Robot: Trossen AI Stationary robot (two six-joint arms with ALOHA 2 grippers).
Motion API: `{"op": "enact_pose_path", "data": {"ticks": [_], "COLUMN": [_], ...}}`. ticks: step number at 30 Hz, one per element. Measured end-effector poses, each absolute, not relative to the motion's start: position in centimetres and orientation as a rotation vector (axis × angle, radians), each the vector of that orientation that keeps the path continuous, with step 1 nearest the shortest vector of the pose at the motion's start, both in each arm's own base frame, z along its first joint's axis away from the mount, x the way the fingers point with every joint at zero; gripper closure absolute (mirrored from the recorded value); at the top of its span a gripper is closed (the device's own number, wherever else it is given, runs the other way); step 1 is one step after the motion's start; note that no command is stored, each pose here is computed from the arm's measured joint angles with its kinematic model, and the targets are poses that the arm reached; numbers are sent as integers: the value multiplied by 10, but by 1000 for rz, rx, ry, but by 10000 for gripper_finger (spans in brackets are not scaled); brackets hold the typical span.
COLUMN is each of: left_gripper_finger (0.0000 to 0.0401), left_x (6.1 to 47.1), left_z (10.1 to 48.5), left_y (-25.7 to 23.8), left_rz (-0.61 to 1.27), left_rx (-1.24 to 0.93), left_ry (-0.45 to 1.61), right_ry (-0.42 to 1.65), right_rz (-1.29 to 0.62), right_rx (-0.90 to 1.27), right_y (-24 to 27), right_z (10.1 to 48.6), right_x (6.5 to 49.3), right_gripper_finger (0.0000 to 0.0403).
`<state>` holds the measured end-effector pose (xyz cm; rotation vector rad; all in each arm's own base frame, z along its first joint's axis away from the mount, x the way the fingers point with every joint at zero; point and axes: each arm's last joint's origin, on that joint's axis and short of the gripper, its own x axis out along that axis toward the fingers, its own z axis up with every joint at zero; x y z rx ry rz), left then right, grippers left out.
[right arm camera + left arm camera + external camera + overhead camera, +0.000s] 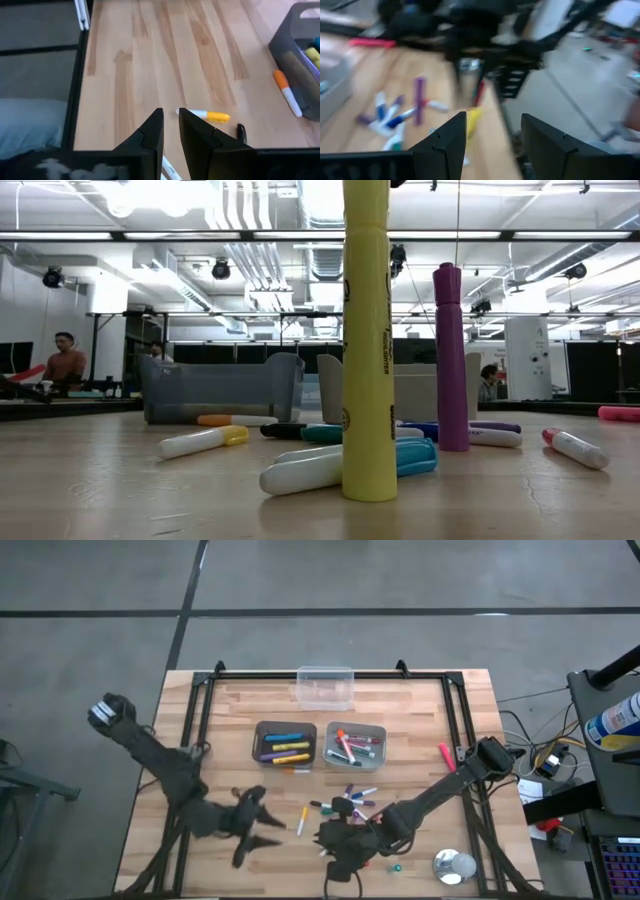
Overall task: Pick & Place Markers
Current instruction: Put the large yellow highlighter pen into the black bin
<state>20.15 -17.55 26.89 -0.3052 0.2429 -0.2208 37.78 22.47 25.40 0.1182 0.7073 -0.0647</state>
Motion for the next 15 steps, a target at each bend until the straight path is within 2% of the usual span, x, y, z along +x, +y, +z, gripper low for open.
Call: {"op": "enact_pose_path", "data": {"ticks": [8,15], "left_gripper_finger": [220,220], "left_x": [187,197], "left_z": [255,235], "left_y": [-209,-221], "left_rz": [-375,-366], "left_rx": [-232,-235], "left_ry": [151,178], "right_ry": [801,793], "right_rz": [-43,-51], "right_rx": [271,275], "right_y": [229,230], "right_z": [249,249], "right_x": [372,372], "right_gripper_finger": [345,293]}}
